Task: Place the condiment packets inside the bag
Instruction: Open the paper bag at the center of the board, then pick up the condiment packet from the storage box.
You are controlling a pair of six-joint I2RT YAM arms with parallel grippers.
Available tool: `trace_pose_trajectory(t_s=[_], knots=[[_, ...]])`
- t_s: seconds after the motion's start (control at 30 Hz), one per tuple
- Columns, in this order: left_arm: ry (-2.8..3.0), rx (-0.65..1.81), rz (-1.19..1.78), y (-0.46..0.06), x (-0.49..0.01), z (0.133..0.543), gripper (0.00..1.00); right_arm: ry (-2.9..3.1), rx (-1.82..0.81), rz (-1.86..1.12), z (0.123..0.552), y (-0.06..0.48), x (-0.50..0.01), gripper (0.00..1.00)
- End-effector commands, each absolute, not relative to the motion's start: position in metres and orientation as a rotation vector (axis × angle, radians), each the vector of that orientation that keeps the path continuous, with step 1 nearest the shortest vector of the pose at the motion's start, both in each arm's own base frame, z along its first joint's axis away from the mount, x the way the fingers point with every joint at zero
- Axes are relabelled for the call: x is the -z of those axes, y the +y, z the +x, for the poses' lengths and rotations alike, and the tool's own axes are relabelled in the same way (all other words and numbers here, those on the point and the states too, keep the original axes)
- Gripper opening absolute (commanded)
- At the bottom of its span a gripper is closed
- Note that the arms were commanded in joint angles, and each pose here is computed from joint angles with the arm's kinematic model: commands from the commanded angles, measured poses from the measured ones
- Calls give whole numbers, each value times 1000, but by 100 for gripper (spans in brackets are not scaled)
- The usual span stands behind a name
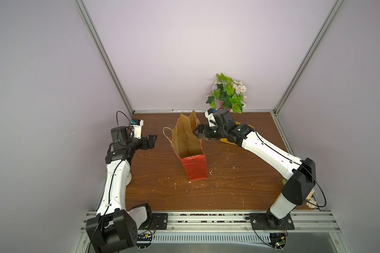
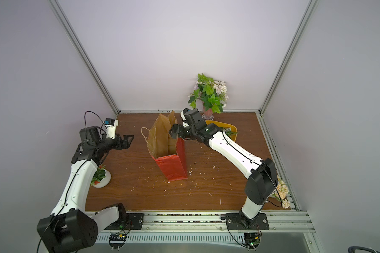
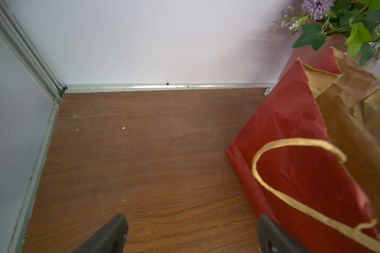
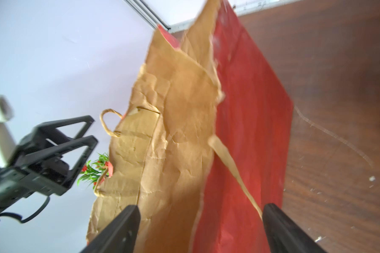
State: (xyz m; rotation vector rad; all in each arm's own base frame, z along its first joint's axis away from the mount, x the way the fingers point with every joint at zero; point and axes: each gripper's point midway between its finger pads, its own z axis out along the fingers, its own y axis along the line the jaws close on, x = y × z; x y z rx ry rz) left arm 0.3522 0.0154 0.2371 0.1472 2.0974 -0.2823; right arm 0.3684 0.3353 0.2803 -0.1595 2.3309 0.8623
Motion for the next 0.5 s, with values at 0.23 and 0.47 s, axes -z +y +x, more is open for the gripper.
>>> trace_pose_trajectory(t_s=[0.23,0.47], knots=[[2072,345,133,15,-195,365,99,2092,-575,-134,365,267,-370,100],[2060,397,65,15,-150,370,99,2002,-344,49,366,191,-350,99]])
